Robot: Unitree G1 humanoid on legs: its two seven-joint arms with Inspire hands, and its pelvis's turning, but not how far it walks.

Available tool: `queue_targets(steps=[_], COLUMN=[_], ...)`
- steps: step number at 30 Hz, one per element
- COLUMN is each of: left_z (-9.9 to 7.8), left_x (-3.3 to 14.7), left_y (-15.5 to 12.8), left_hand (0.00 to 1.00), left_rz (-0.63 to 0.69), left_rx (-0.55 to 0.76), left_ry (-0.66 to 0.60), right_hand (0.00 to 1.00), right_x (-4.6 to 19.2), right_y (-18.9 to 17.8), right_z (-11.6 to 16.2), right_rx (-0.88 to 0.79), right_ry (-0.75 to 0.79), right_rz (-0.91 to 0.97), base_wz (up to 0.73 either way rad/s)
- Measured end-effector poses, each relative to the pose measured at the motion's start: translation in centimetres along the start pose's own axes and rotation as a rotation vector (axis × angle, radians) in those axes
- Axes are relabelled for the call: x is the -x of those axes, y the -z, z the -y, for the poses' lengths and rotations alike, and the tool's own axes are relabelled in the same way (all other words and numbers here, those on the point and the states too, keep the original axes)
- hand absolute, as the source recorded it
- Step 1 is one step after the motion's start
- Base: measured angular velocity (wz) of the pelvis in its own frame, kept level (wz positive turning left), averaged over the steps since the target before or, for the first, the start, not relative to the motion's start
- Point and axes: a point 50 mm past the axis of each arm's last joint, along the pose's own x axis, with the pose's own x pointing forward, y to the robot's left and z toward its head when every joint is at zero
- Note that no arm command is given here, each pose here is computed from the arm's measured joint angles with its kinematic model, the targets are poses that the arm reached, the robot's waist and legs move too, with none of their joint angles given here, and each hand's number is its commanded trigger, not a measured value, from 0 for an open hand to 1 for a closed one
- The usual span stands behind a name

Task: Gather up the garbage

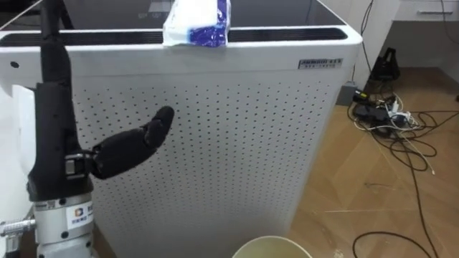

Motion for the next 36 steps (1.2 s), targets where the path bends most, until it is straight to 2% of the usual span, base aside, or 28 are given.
queue_targets(steps=[12,21,27,31,36], left_z=[0.0,0.3,1.4,1.7,1.9], left_x=[0.3,0.7,0.8,-0.2,-1.3], left_y=[0.1,-0.3,-0.7,-1.2,-1.7], left_hand=[0.0,0.0,0.0,0.0,0.0], left_rz=[-0.012,0.063,0.121,0.191,0.239], left_rx=[-0.007,-0.138,-0.198,-0.24,-0.234], left_ry=[0.005,0.089,0.179,0.221,0.2], right_hand=[1.0,1.0,1.0,1.0,1.0], right_x=[0.1,0.2,0.2,0.2,0.2], right_y=[0.1,0.4,0.3,0.3,0.4], right_z=[0.0,-0.2,-0.2,-0.1,0.0], right_rx=[-0.001,-0.002,0.049,0.106,0.135], right_ry=[-0.008,-0.012,-0.02,-0.048,-0.068], right_rz=[0.006,0.0,-0.001,-0.005,-0.009], base_wz=[0.03,0.01,0.0,-0.01,-0.02])
